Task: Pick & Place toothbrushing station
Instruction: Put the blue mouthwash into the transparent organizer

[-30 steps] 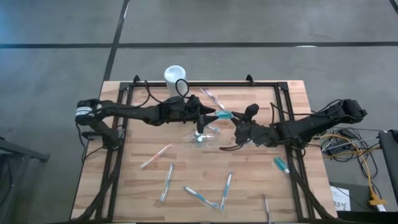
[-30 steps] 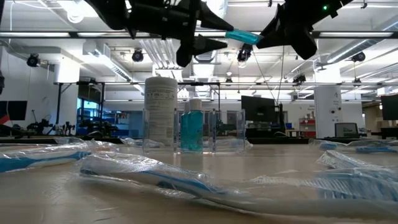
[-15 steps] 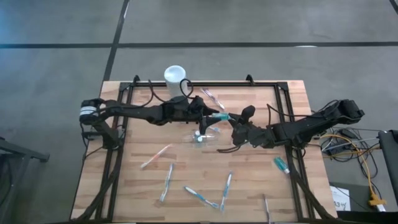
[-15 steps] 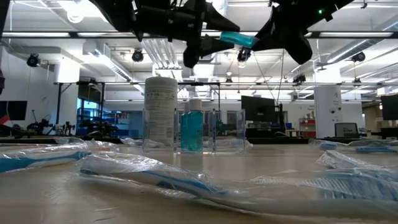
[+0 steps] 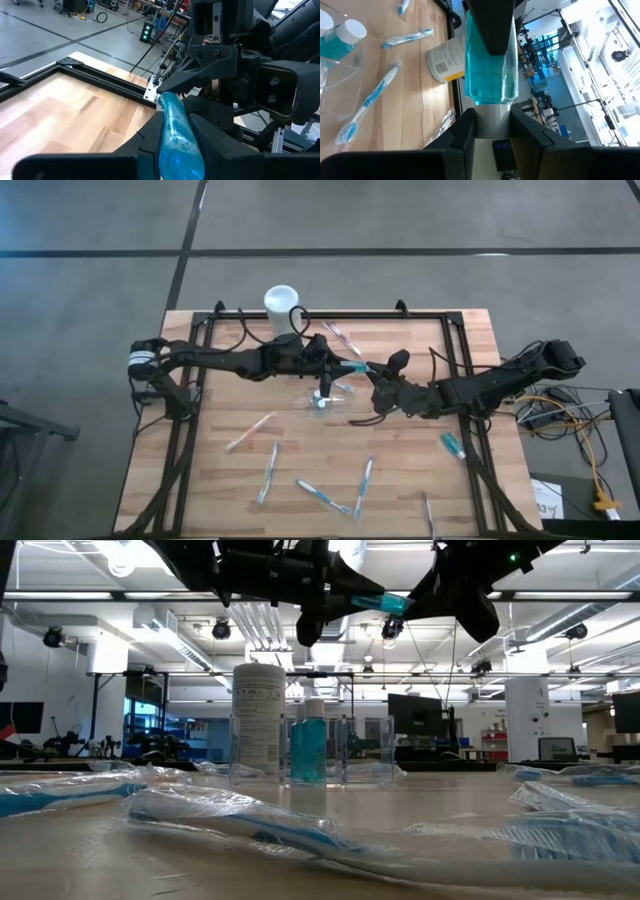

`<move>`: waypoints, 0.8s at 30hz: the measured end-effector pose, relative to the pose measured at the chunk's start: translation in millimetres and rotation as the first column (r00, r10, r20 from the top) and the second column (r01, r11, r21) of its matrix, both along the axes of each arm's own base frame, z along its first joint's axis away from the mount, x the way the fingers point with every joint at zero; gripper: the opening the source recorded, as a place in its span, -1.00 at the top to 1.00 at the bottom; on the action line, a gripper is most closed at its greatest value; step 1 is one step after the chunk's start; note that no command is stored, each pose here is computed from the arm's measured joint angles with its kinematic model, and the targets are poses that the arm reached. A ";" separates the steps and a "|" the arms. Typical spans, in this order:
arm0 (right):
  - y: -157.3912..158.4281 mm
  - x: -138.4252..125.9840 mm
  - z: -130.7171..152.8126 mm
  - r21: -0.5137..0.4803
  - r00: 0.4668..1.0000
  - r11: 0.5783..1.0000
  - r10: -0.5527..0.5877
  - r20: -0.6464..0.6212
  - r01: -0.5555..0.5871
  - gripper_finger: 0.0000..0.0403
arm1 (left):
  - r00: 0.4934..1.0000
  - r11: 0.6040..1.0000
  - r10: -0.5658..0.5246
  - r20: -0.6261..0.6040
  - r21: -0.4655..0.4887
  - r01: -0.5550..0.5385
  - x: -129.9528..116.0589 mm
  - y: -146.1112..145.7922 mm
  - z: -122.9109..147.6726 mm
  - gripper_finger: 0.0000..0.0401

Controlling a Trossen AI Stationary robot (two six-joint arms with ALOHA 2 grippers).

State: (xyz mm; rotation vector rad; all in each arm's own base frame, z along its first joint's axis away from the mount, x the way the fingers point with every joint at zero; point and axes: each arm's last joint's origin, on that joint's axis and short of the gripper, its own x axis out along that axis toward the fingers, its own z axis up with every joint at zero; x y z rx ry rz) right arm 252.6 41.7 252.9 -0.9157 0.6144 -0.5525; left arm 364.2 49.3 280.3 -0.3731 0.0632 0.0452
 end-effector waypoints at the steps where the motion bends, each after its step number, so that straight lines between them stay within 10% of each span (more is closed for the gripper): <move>1: 0.0 0.0 0.6 0.001 1.000 1.000 0.000 0.002 0.000 0.55 | 1.000 1.000 -0.001 0.002 0.001 0.001 0.0 0.0 0.2 0.62; 18: 8.7 -19.0 26.9 0.195 0.976 0.967 0.127 0.174 -0.161 -0.26 | 0.996 0.988 -0.063 0.062 0.148 0.053 -20.3 -8.2 25.2 0.62; 24: 13.3 -35.8 40.3 0.450 0.776 0.636 0.460 0.431 -0.627 -0.30 | 0.988 0.954 -0.146 0.043 0.272 0.129 -50.9 -29.8 27.1 0.62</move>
